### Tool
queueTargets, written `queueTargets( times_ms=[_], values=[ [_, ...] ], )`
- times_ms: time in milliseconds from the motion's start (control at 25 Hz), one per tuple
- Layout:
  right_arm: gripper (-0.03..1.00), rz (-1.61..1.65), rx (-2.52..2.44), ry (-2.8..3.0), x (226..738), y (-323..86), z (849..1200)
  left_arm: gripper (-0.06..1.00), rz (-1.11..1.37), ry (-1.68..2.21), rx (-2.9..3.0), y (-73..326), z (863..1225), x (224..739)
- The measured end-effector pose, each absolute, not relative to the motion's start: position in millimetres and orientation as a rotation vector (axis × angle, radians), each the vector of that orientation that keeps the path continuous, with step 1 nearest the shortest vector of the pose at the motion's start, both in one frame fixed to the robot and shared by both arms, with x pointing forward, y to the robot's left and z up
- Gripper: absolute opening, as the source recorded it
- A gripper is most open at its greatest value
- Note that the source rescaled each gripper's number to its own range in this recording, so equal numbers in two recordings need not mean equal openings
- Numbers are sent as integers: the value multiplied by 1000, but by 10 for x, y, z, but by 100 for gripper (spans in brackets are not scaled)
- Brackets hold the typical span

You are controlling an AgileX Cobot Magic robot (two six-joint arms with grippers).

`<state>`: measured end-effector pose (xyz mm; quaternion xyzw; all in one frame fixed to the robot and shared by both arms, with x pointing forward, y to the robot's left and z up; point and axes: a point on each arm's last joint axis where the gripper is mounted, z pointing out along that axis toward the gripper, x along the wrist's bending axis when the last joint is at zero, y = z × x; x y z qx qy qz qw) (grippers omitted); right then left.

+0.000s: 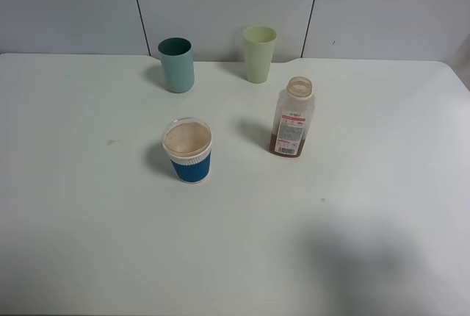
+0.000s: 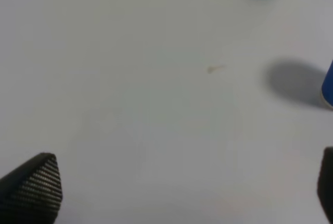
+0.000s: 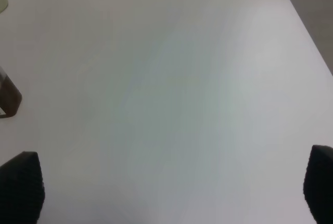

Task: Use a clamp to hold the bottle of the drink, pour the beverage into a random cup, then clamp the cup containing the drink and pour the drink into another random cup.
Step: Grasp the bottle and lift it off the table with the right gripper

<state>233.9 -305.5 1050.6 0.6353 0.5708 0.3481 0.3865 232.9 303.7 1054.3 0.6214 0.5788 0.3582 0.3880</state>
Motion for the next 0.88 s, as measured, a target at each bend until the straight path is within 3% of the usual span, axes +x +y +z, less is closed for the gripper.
queueTargets(
  times_ms=[640, 880],
  values=[
    [100, 877, 1625, 1463, 2360, -3055, 10508, 100, 911, 1473, 1581, 3037, 10543, 2329],
    [100, 912, 1553, 1438, 2531, -3053, 10704, 100, 911, 1473, 1581, 3037, 10543, 2329]
  ],
)
